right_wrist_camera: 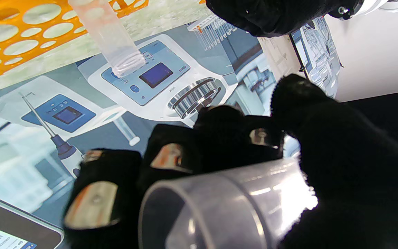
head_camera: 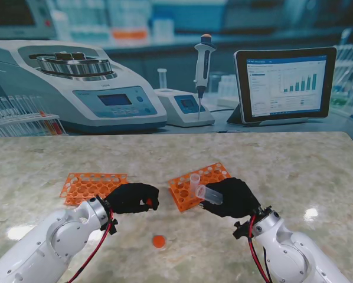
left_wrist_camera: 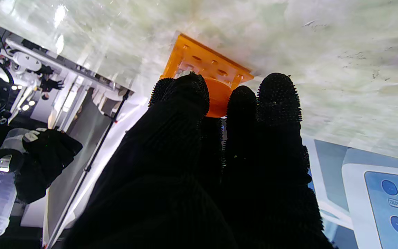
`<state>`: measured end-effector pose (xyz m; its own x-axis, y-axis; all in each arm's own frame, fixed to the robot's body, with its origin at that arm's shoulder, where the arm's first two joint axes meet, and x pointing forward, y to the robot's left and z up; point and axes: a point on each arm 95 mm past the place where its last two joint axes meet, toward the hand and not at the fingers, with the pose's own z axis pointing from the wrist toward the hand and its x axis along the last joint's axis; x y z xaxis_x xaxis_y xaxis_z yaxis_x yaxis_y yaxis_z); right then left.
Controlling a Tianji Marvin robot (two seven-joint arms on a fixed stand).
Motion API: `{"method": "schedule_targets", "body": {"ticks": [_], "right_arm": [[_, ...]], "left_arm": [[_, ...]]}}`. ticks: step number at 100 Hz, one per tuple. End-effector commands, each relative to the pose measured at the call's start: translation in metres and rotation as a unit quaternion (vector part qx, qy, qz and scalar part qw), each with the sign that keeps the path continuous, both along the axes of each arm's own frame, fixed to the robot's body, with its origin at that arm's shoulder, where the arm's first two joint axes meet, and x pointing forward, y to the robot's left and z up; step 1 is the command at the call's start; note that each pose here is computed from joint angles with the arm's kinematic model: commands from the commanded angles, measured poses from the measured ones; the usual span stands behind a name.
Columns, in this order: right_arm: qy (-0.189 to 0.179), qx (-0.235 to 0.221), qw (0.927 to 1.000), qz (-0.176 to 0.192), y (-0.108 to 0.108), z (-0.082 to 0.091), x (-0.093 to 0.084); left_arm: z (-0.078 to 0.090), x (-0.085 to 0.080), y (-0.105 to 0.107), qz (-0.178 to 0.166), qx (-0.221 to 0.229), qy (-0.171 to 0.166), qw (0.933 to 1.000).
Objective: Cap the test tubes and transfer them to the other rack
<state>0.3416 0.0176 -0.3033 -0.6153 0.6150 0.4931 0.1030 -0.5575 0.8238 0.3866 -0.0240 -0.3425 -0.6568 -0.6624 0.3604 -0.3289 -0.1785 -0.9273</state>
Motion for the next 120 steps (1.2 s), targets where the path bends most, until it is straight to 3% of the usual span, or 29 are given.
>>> {"method": "schedule_targets", "body": {"ticks": [1,72,120], "right_arm": [[0.005,0.000,1.0000,0.001,0.002,-0.002,-0.001],[0.007,0.000,1.0000,0.002,0.002,-0.002,-0.001],[0.007,0.000,1.0000,0.002,0.002,-0.002,-0.001]], "left_arm": [[0.006,0.000,-0.004,-0.004,-0.009,-0.007,0.9999],[0.029,0.000,-0.020,-0.007,-0.111,-0.013,0.9937],[0.042,0.000,-0.030,-0.007,-0.187,-0.012,0.9823]]}}
